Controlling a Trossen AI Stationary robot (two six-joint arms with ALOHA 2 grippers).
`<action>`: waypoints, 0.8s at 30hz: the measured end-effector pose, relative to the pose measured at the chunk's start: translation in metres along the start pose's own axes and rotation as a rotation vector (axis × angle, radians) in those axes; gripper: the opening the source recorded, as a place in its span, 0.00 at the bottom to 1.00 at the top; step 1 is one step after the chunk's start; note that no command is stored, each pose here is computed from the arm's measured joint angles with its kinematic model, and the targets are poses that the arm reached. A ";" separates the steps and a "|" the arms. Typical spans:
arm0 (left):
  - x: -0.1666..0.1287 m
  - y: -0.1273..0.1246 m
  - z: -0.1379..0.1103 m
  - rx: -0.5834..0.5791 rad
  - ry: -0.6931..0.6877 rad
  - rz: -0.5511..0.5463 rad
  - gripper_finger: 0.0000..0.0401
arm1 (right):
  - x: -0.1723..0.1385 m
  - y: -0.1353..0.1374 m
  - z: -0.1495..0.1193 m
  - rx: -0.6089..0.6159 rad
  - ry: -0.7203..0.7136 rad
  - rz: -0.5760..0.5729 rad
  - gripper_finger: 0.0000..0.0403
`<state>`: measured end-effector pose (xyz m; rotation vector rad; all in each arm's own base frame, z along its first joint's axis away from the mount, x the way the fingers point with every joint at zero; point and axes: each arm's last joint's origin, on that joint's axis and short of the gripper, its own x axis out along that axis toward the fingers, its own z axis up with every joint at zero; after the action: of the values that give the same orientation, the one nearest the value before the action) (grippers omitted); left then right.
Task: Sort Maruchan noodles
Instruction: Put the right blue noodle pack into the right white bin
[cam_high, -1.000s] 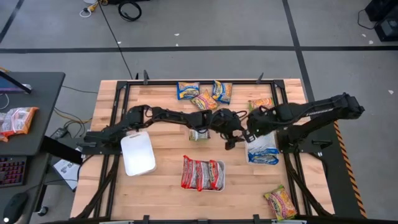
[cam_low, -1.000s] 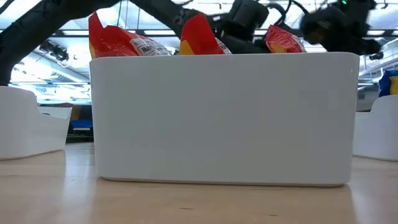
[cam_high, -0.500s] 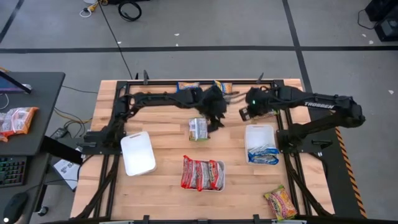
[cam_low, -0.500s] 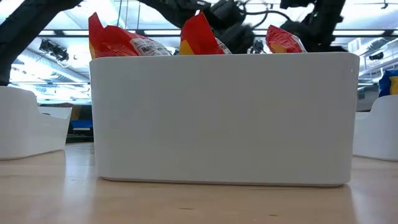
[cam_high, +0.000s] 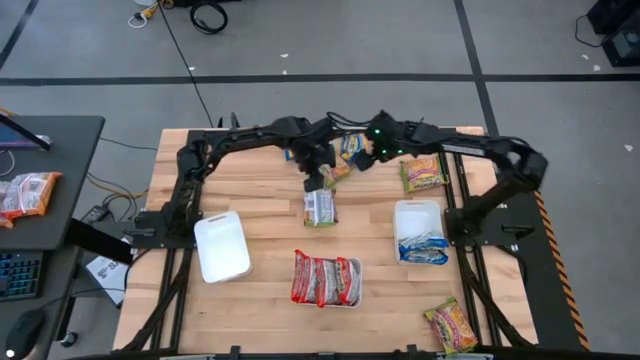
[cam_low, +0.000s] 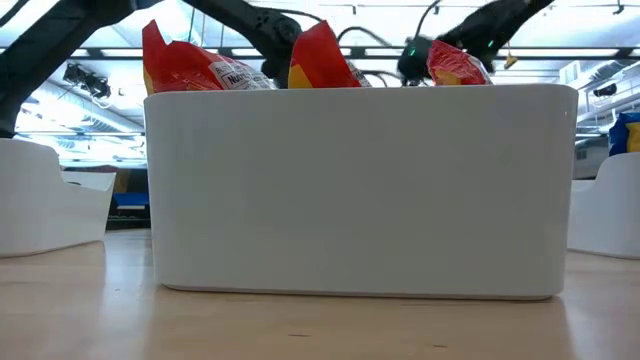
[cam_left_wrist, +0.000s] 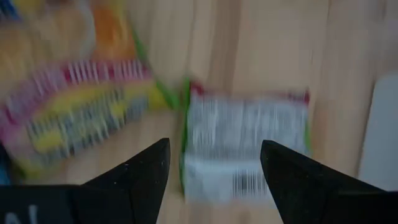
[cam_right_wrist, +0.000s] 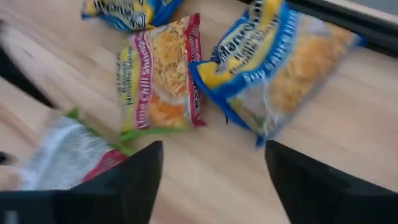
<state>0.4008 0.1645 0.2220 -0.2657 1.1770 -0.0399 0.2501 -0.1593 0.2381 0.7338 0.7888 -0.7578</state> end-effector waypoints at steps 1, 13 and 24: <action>-0.001 0.001 -0.004 -0.006 0.033 -0.007 0.63 | 0.010 0.000 0.001 -0.046 0.002 -0.007 0.75; -0.045 0.003 -0.076 -0.091 -0.030 0.012 0.63 | 0.070 -0.023 0.015 -0.355 -0.028 -0.098 0.77; -0.051 -0.008 -0.156 -0.254 -0.162 0.079 0.63 | 0.082 -0.034 0.054 -0.285 -0.123 -0.142 0.77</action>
<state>0.2389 0.1366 0.2146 -0.4378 1.0300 0.1988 0.2803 -0.2455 0.1882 0.3752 0.8221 -0.7900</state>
